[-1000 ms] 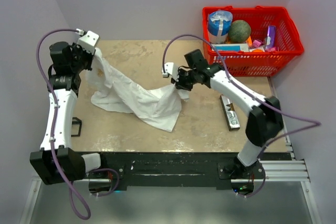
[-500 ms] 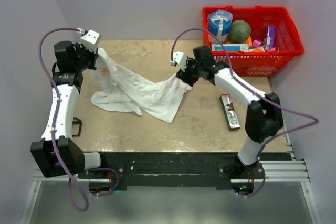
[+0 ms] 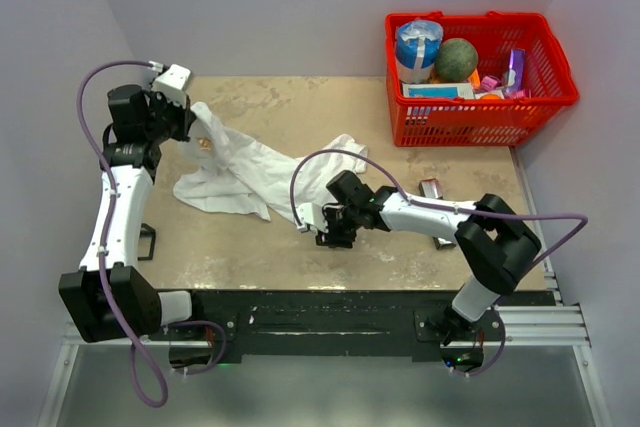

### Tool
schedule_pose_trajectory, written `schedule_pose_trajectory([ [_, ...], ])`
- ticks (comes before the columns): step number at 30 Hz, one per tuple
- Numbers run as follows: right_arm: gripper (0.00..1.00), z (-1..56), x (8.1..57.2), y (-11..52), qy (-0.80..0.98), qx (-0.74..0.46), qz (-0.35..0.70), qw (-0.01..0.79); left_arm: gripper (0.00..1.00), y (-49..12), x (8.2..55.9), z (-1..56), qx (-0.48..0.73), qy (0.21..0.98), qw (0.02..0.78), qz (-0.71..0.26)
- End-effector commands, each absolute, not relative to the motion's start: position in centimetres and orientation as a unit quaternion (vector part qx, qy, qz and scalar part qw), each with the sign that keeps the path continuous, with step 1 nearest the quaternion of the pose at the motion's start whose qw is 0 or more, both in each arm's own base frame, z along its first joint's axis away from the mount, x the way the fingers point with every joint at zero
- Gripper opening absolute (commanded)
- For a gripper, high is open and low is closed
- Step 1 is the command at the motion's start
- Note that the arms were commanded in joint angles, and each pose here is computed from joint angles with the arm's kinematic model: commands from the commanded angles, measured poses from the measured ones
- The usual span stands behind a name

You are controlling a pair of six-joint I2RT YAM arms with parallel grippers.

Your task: Remove the brooch from the garment

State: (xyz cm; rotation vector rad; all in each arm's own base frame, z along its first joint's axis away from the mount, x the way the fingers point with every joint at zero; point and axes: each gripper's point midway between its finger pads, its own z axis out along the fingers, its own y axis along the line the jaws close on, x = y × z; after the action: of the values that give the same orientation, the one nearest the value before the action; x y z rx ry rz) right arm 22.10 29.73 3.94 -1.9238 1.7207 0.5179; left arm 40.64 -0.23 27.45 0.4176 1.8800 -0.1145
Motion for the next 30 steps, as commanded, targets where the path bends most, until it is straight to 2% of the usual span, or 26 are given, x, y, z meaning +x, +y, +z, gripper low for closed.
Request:
schedule_pose_trajectory([
  [1, 0.48, 6.5, 24.3, 32.5, 0.605, -0.703, 0.173, 0.332, 0.0, -1.0, 39.4, 30.4, 0.183, 0.777, 0.6, -0.051],
  [10, 0.48, 5.9, 24.9, 33.4, 0.6, -0.714, 0.175, 0.316, 0.0, -1.3, 39.6, 30.6, 0.18, 0.773, 0.605, -0.062],
  [17, 0.41, 3.1, 24.6, 32.8, 0.602, -0.736, 0.166, 0.262, 0.0, -1.0, 39.9, 31.0, 0.185, 0.772, 0.606, -0.055],
  [23, 0.45, 1.9, 24.1, 31.2, 0.608, -0.746, 0.148, 0.228, 0.0, -0.9, 40.0, 31.0, 0.188, 0.771, 0.606, -0.048],
  [24, 0.42, 1.1, 23.9, 30.7, 0.613, -0.749, 0.143, 0.209, 0.0, -0.8, 40.1, 30.9, 0.188, 0.772, 0.606, -0.048],
  [26, 0.3, 0.3, 23.9, 30.2, 0.619, -0.75, 0.136, 0.189, 0.0, -0.8, 40.2, 30.8, 0.188, 0.771, 0.606, -0.049],
  [27, 0.13, 0.2, 23.8, 30.0, 0.618, -0.752, 0.137, 0.181, 0.0, -0.9, 40.3, 30.8, 0.188, 0.772, 0.605, -0.049],
  [30, 0.0, 1.1, 24.5, 30.6, 0.614, -0.752, 0.142, 0.192, 0.0, -0.8, 40.7, 30.9, 0.19, 0.771, 0.607, -0.048],
])
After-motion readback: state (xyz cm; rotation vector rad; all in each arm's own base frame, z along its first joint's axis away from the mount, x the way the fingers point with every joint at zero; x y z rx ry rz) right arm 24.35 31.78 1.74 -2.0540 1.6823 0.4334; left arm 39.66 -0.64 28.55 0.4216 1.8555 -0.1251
